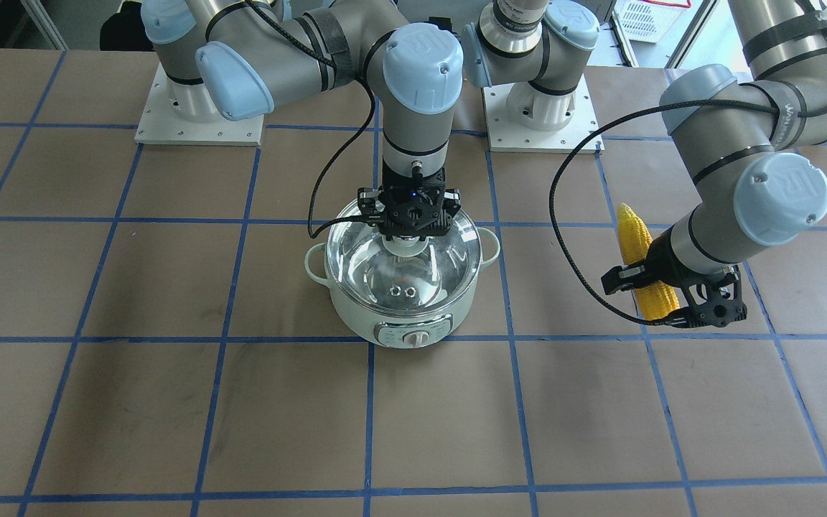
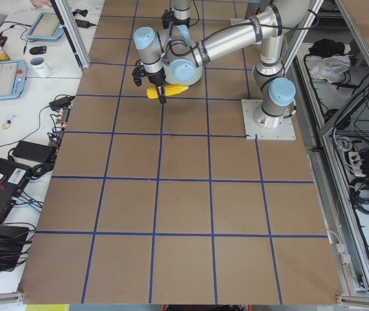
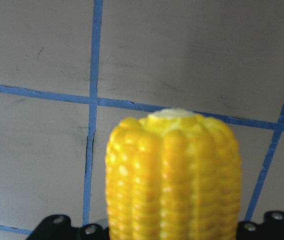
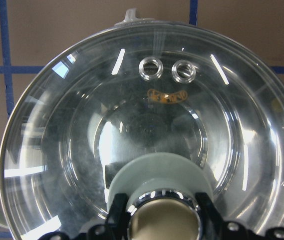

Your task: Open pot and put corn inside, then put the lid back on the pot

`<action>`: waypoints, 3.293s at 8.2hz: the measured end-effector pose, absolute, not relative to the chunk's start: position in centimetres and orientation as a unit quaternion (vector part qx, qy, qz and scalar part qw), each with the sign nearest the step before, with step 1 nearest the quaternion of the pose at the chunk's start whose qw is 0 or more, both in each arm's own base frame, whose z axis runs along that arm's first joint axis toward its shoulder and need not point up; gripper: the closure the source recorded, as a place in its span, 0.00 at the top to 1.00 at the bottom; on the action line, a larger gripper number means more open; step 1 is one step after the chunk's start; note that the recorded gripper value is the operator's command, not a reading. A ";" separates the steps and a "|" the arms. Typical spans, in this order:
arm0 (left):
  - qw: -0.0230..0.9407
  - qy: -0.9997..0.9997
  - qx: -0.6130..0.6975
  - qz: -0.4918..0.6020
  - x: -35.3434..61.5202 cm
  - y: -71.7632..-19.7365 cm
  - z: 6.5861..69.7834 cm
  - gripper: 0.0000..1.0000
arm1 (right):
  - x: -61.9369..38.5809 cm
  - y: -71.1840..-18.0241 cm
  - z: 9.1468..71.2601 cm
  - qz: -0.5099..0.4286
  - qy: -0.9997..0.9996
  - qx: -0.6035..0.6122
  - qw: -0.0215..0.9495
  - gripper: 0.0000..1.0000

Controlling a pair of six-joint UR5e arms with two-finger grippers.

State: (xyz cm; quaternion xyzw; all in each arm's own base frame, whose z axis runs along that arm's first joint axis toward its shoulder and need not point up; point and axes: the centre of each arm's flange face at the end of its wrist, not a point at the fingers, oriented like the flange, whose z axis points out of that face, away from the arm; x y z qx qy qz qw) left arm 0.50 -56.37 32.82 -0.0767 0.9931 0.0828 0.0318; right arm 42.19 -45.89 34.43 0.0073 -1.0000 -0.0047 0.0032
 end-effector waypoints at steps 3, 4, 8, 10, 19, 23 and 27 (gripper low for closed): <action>0.038 0.995 -0.070 0.057 -2.4 -56.1 35.2 0.00 | 41.6 -46.7 37.4 0.014 -1.000 0.006 -0.008 0.19; 0.040 0.995 -0.073 0.048 -4.1 -55.9 36.0 0.00 | 40.4 -47.3 39.0 0.017 -1.000 0.002 -0.009 0.18; 0.033 0.996 -0.084 0.018 -13.0 -53.5 38.5 0.00 | 25.1 -52.3 45.3 0.014 -1.000 0.021 -0.003 0.15; 0.022 0.996 -0.079 0.015 -19.6 -51.7 38.3 0.00 | 18.1 -53.5 46.6 0.001 -1.000 0.025 0.001 0.13; 0.005 0.999 -0.011 0.044 -32.0 -50.4 28.9 0.77 | 9.5 -54.9 46.8 -0.005 -0.999 0.039 0.001 0.11; 0.007 0.999 -0.012 0.039 -32.3 -50.3 28.9 1.00 | 8.5 -54.9 46.8 -0.007 -1.000 0.031 0.001 0.11; 0.004 1.000 -0.011 0.022 -31.5 -50.0 32.1 1.00 | 8.3 -54.7 47.0 -0.009 -0.999 0.031 0.014 0.09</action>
